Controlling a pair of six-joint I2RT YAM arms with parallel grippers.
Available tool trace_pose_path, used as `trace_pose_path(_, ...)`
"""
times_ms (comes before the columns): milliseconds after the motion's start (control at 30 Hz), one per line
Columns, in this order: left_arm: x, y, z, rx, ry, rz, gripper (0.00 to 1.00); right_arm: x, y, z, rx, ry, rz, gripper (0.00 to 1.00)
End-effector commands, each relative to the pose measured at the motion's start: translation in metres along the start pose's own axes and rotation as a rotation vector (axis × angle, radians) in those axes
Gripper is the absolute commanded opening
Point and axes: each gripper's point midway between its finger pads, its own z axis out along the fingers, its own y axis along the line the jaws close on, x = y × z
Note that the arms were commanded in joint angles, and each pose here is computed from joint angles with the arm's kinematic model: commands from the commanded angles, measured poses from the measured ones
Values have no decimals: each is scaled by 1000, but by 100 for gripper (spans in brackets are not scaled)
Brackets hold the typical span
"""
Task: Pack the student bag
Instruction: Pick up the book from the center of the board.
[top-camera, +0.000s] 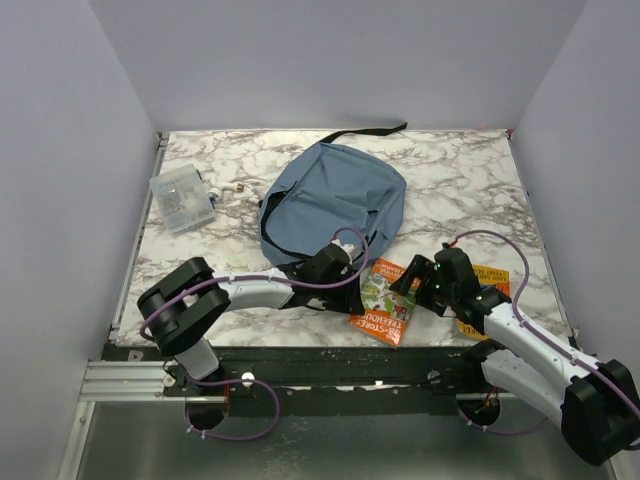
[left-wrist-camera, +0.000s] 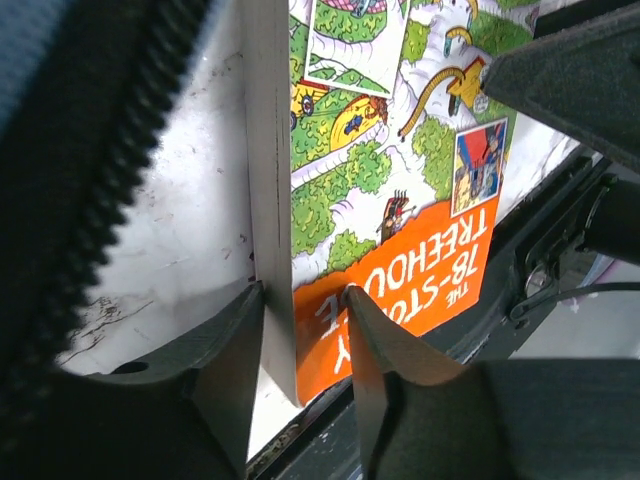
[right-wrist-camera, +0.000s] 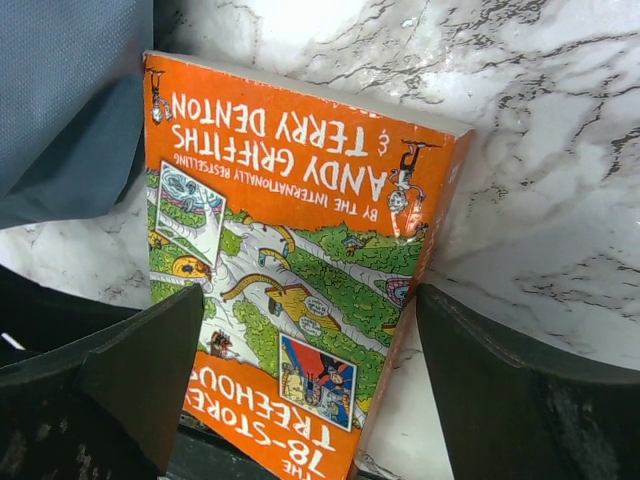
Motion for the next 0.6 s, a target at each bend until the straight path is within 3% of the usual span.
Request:
trace_pose_path(0,-1,-17,0,72,18,26,32,4,2,0,-29,10,0,90)
trace_pose_path(133,-3,-20,-3,80,6,34,15,5,1,-2,-24,17,3,90)
trace_pose_path(300,-10,-29,-15,107,-29,53,0,9,-3,-7,-1,33,12,92)
trace_pose_path(433,-16,-37,-23,135,-46,47,0,9,-9,-13,32,24,28,100)
trace_pose_path(567,-23,-42,-32,171,-53,10,0,12,-14,-15,63,25,92,100)
